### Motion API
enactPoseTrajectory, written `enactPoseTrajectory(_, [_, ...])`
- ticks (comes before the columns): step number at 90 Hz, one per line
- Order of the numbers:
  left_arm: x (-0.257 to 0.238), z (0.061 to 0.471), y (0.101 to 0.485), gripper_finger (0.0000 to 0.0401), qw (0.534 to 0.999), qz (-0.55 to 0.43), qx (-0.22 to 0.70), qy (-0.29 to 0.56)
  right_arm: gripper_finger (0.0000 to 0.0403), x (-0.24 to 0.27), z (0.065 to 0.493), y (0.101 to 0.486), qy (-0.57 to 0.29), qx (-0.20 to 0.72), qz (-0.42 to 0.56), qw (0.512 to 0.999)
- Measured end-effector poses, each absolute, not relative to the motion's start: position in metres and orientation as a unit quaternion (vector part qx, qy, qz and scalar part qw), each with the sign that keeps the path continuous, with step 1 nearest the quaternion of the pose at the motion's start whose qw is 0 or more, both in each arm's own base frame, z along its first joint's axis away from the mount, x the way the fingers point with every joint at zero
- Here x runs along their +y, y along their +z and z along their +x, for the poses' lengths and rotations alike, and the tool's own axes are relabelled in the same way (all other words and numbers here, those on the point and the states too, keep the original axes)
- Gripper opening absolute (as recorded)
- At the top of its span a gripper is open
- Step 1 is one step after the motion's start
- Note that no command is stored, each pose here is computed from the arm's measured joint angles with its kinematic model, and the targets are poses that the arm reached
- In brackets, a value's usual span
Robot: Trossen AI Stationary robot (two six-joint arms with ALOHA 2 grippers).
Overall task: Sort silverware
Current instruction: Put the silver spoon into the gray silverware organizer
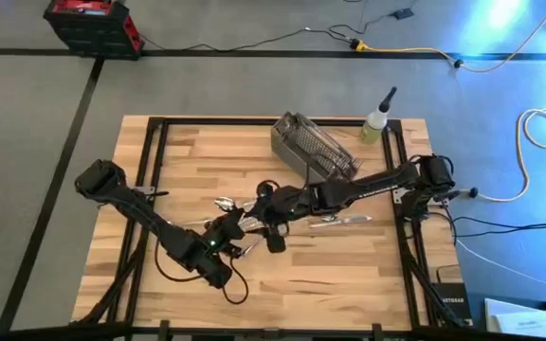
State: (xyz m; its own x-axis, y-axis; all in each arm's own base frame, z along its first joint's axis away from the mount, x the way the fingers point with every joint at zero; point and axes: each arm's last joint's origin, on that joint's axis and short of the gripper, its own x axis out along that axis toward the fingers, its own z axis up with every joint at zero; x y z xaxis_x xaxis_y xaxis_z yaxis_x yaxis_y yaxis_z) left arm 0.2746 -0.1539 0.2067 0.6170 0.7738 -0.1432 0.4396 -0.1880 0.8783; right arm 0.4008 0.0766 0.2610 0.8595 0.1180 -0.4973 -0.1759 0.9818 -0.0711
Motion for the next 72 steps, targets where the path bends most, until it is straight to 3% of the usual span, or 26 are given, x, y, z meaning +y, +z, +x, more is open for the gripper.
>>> enactPoseTrajectory(13, [-0.154, 0.275, 0.207, 0.0000, 0.494, 0.752, 0.404, 0.168, 0.0190, 0.089, 0.397, 0.260, 0.030, 0.256, -0.106, 0.960])
enactPoseTrajectory(35, [-0.154, 0.275, 0.206, 0.0000, 0.486, 0.758, 0.406, 0.156, 0.0190, 0.082, 0.399, 0.247, -0.087, 0.283, -0.026, 0.955])
enactPoseTrajectory(72, [-0.147, 0.280, 0.203, 0.0000, 0.448, 0.783, 0.425, 0.075, 0.0190, 0.075, 0.401, 0.233, -0.045, 0.329, 0.063, 0.941])
